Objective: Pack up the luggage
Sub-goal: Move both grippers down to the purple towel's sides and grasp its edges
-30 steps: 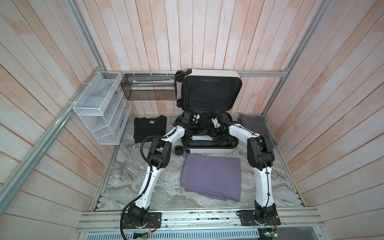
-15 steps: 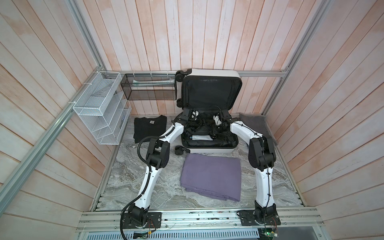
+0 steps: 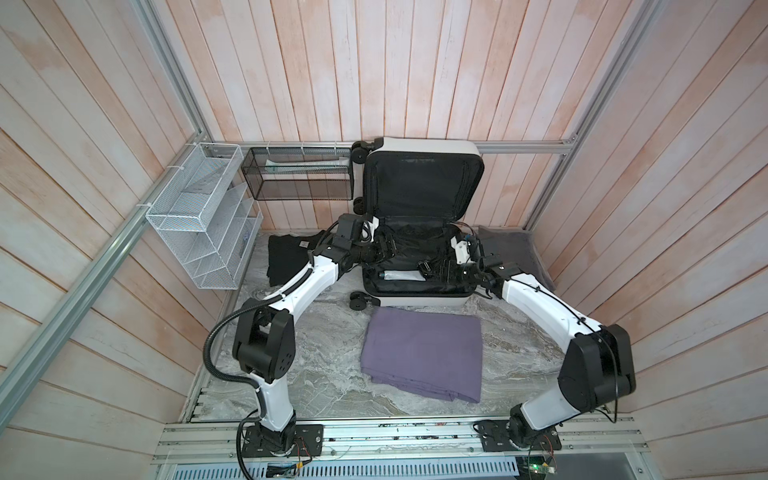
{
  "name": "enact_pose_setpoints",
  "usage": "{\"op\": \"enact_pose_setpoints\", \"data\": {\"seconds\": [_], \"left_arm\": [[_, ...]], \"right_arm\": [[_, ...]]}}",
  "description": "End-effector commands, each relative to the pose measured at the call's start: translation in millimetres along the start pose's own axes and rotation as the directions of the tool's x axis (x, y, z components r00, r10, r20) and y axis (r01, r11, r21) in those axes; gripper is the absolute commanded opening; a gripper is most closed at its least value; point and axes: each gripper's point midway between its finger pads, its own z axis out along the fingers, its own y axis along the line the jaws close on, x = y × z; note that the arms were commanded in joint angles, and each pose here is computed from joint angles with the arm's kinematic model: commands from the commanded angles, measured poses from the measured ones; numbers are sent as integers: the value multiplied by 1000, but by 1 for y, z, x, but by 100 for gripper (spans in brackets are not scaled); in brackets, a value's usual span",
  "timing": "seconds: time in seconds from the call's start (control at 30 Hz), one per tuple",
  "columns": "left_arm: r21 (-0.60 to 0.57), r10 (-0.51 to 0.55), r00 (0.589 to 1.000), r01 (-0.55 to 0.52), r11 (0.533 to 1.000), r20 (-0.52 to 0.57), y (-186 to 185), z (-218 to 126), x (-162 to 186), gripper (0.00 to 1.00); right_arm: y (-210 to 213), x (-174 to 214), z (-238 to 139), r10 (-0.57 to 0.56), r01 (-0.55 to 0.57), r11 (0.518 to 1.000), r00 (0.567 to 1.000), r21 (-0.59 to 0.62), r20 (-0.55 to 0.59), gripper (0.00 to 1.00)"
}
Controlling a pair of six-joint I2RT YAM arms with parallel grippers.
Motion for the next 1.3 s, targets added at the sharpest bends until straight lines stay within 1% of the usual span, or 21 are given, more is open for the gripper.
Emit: {"op": "enact_pose_setpoints", "data": {"seconds": [0.0, 0.13, 0.23, 0.4, 0.53, 0.6, 0.73, 0.83, 0.93, 1.03, 1.27], "left_arm": [[-43, 3, 1000, -2, 999, 15, 21, -19, 28, 94], [-85, 2, 1000, -3, 996, -10, 39, -48, 75, 97], [-133, 1, 999, -5, 991, -35, 60, -62, 107, 98], [-161, -24, 998, 13, 987, -65, 88, -74, 153, 99], [-162, -30, 996, 17, 987, -81, 105, -78, 180, 100], [-149, -25, 997, 13, 989, -79, 108, -79, 187, 100], [-122, -12, 996, 2, 993, -84, 112, -76, 196, 100], [-104, -3, 996, -7, 995, -94, 113, -72, 199, 100], [-97, 5, 994, -15, 995, -107, 116, -69, 202, 100], [-86, 7, 993, -17, 996, -118, 118, -66, 206, 100], [-66, 3, 990, -13, 998, -140, 122, -58, 211, 100]], "right_arm": [[3, 18, -18, 59, -59, 998, 998, -37, 16, 67], [-5, 43, -44, 95, -94, 995, 995, -26, 32, 68], [-15, 67, -53, 138, -137, 990, 990, -25, 37, 68], [-33, 109, -57, 206, -206, 978, 978, -12, 6, 72], [-57, 135, -60, 269, -269, 962, 963, 42, -9, 73], [-74, 146, -62, 320, -319, 944, 947, 88, -4, 76], [-98, 162, -66, 400, -398, 911, 917, 113, 2, 76], [-105, 168, -65, 444, -440, 889, 896, 126, 4, 76], [-120, 181, -62, 501, -491, 850, 865, 193, -5, 76], [-123, 190, -58, 522, -508, 837, 853, 202, -19, 76], [-127, 204, -53, 562, -550, 813, 827, 190, -9, 76]]}}
